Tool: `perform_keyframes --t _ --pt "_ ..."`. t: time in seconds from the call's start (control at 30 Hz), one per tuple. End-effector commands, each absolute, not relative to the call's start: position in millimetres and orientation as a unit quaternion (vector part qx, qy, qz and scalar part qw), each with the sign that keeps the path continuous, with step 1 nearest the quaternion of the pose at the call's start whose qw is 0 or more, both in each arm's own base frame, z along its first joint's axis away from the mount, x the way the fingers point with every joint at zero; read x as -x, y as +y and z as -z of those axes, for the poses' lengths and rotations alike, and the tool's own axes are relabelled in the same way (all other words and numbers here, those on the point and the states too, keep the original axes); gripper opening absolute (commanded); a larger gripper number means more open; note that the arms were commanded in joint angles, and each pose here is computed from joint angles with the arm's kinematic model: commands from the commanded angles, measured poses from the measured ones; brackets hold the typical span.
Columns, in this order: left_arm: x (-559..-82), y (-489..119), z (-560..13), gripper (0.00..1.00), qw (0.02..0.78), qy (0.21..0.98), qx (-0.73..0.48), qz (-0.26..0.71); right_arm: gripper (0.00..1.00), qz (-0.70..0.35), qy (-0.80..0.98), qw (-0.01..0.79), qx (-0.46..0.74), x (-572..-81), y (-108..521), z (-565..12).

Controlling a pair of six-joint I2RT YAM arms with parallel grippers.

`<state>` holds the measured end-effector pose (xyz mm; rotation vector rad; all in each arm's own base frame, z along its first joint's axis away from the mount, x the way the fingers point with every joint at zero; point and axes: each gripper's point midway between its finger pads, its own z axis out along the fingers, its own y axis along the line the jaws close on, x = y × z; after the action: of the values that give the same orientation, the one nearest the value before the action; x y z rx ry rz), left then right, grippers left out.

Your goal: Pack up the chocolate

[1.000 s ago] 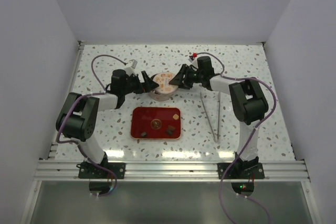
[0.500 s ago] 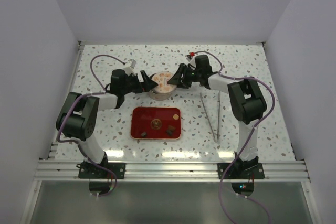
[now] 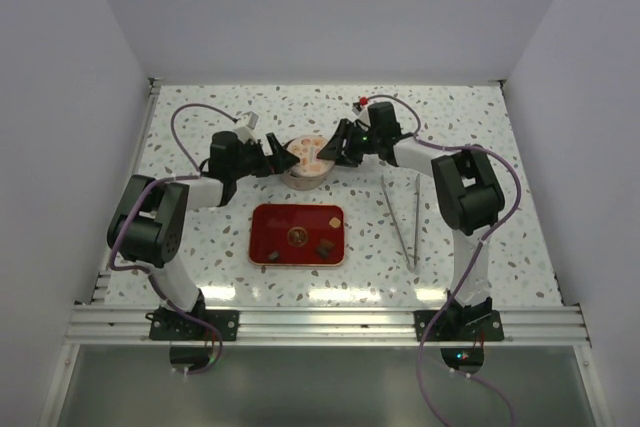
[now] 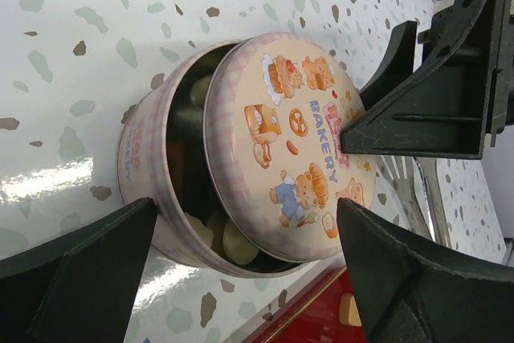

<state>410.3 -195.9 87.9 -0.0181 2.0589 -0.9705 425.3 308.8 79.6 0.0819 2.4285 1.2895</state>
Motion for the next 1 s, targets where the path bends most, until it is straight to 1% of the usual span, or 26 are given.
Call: perform_keyframes --t 0.0,0.43,0.97 --pt "-419.3 -206.6 -108.7 1.00 0.442 0.799 -0.026 0.406 0.52 -0.465 0.861 0.205 -0.004 -427.1 325.5 -88.3" --pt "-419.9 -207.5 -108.7 1.00 0.440 0.801 -0.035 0.404 0.54 -0.451 0.864 0.222 0.014 -434.5 327.8 -98.9" --pt "-421.0 -208.8 -109.0 1.00 0.440 0.801 -0.045 0.404 0.56 -0.415 0.882 0.222 0.025 -444.0 328.6 -89.6"
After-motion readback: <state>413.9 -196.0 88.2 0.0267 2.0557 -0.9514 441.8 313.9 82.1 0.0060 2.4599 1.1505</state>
